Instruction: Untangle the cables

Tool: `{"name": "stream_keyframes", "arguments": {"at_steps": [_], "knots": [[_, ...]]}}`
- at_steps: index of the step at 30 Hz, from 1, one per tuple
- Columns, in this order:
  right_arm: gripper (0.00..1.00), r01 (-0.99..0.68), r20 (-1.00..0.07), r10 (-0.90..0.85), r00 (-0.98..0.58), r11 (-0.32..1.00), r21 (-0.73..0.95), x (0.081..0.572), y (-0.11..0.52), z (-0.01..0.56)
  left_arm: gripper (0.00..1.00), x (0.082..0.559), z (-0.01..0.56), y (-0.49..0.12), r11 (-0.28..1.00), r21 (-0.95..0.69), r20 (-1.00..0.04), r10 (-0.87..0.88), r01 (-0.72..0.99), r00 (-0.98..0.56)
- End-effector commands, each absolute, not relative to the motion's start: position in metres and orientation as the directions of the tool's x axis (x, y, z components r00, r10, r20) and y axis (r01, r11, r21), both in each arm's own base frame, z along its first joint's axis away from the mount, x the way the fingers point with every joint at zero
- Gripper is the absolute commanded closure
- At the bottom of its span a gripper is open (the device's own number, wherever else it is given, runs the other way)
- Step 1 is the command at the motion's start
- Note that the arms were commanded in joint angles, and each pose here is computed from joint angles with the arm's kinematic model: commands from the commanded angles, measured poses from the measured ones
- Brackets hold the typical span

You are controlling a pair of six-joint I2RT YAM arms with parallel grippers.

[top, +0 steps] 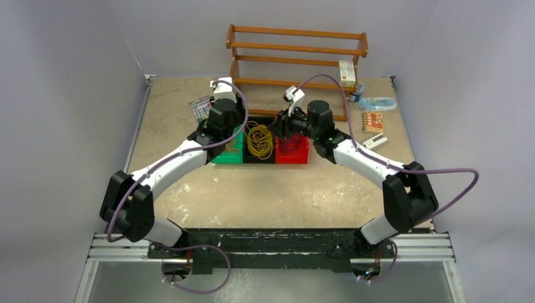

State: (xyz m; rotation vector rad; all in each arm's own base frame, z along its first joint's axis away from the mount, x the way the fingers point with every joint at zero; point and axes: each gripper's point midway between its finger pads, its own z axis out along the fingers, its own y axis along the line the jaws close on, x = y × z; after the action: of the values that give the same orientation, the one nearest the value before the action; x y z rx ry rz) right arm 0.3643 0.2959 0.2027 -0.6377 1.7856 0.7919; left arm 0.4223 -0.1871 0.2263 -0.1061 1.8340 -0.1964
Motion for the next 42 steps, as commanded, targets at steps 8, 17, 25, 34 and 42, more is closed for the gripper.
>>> {"name": "stream_keyframes", "arguments": {"at_steps": [8, 17, 25, 34, 42], "knots": [[0.56, -0.807, -0.888, -0.351, -0.298, 0.590, 0.038, 0.379, 0.320, 0.181, 0.47, 0.394, 0.286, -0.126, 0.960, -0.214, -0.957, -0.243, -0.181, -0.160], [0.57, -0.852, -0.785, -0.555, -0.275, 0.520, -0.069, 0.382, 0.328, 0.146, 0.46, 0.378, 0.315, -0.095, 0.944, -0.199, -0.972, -0.224, -0.264, -0.068], [0.47, -0.873, -0.730, -0.631, -0.264, 0.478, -0.097, 0.377, 0.338, 0.127, 0.46, 0.368, 0.324, -0.084, 0.936, -0.204, -0.974, -0.223, -0.286, -0.036], [0.46, -0.845, -0.663, -0.695, -0.279, 0.506, -0.175, 0.388, 0.331, 0.106, 0.46, 0.363, 0.329, -0.077, 0.927, -0.222, -0.972, -0.235, -0.301, -0.008], [0.61, -0.810, -0.679, -0.678, -0.283, 0.548, -0.209, 0.403, 0.334, 0.105, 0.46, 0.364, 0.325, -0.080, 0.929, -0.222, -0.971, -0.238, -0.296, -0.017]]}}
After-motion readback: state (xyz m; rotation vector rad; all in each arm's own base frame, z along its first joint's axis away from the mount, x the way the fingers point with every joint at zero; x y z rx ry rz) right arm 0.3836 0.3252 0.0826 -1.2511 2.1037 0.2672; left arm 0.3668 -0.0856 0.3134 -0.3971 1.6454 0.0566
